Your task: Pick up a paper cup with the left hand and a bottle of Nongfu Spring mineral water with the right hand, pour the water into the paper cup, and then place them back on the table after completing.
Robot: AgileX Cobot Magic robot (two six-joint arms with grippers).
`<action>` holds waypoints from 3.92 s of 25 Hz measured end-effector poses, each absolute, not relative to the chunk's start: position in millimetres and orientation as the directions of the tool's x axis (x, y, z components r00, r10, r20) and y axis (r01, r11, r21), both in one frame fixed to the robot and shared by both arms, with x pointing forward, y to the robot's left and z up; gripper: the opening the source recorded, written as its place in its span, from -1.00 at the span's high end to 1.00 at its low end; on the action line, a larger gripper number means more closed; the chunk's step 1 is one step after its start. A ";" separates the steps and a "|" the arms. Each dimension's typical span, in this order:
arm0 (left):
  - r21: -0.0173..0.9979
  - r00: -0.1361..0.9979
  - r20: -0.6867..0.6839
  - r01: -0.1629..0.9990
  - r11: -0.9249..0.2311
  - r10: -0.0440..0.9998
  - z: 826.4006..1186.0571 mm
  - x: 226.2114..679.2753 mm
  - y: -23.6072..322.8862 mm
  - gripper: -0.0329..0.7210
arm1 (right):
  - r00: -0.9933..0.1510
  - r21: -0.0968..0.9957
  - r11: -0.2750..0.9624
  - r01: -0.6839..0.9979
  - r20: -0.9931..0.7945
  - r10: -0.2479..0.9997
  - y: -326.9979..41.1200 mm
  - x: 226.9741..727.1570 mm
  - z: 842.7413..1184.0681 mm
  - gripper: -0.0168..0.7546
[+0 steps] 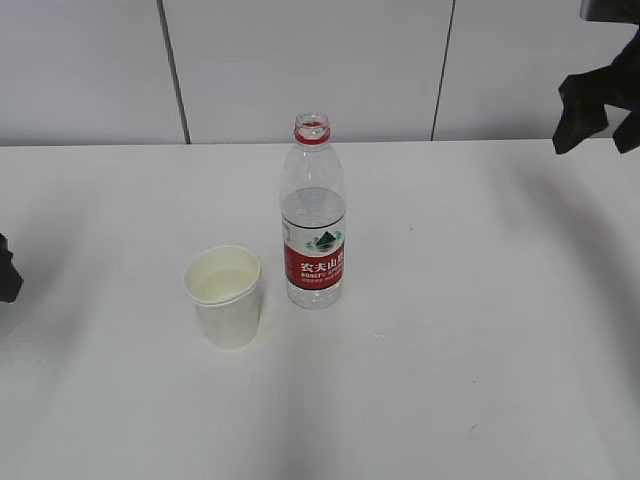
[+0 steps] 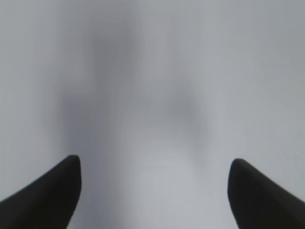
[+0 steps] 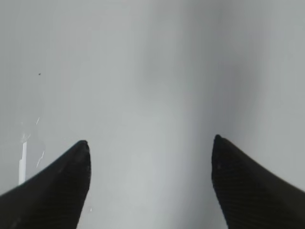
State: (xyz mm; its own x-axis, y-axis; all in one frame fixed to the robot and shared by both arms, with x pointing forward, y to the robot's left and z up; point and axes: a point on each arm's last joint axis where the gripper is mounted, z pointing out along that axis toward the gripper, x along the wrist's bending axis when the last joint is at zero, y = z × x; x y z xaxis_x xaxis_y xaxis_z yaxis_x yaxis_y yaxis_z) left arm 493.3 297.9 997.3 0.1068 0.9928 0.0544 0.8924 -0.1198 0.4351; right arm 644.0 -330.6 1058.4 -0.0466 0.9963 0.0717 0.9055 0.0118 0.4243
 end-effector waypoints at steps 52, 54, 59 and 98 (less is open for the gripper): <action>0.850 0.143 -0.026 0.524 -0.054 0.989 1057.9 242.1 290.4 -0.61 | -0.122 0.639 0.065 0.766 0.045 0.992 -286.9 282.4 1040.2 -0.57; 0.876 0.145 -0.021 0.480 -0.052 0.989 1057.1 233.6 290.4 -0.61 | -0.127 0.677 0.071 0.733 0.034 0.991 -286.0 274.8 1042.0 -0.57; 0.887 0.148 -0.019 0.458 -0.052 0.989 1056.1 227.9 290.3 -0.61 | -0.132 0.777 0.082 0.625 0.001 0.991 -283.5 252.7 1045.4 -0.57; 0.886 0.147 -0.018 0.461 -0.053 0.989 1055.9 227.8 290.3 -0.50 | -0.134 0.852 0.077 0.518 -0.008 0.991 -284.7 227.7 1043.6 -0.57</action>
State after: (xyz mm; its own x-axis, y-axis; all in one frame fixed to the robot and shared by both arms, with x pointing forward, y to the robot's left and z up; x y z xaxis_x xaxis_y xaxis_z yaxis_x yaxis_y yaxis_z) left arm 227.8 290.3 1055.9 0.1475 0.9889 -0.0178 0.4607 -0.0527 0.8860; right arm 227.7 -284.7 1043.6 -0.1341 0.9909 -0.0085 0.5180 0.0774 0.8519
